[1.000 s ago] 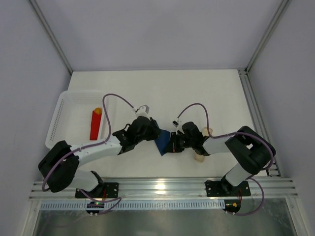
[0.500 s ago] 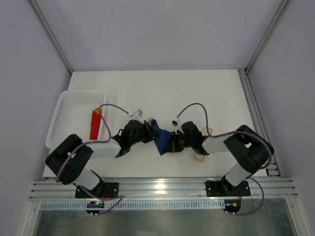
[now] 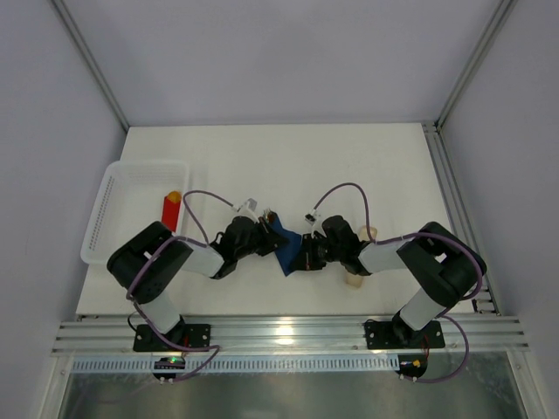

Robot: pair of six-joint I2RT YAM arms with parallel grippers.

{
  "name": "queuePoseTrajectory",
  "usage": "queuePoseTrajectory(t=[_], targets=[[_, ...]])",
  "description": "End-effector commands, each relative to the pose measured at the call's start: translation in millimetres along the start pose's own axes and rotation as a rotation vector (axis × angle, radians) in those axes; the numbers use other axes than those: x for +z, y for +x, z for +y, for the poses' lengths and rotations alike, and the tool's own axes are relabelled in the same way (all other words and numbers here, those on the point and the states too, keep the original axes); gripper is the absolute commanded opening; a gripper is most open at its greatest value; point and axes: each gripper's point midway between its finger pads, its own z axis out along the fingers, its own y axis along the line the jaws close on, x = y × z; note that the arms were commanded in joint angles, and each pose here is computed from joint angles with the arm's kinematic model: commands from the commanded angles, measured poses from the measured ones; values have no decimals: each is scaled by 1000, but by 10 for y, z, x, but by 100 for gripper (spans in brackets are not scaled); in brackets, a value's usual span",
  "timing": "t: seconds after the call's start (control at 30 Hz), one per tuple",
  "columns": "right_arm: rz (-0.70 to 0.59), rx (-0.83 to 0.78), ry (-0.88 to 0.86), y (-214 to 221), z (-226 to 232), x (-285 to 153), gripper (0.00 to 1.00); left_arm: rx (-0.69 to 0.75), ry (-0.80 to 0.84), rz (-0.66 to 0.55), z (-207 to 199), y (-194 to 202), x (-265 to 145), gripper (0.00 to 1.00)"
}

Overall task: Place the utensils on the paper napkin and roll it up
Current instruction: Roll the napkin at the center of the board.

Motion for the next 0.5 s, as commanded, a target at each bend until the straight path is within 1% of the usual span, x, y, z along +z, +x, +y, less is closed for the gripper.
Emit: queuePoseTrajectory(t=[0.0,0.2,0.33,0.43,0.47], targets=[[45,3,88,168,-229,10,4,6,75,-46,-191,-140,63,0],[47,3,82,163,-217,12,4,0,38,-53,-46,-104,83,0],[42,-12,88,117,-182,-18,4,-5,2,-36,47,-62,93,0],[6,-50,97,-63,-72,-77,4,1,-31,-17,113,-27,99,0],[13,-51,111,-73,-64,-107,4,5,-31,-17,113,-28,97,0]])
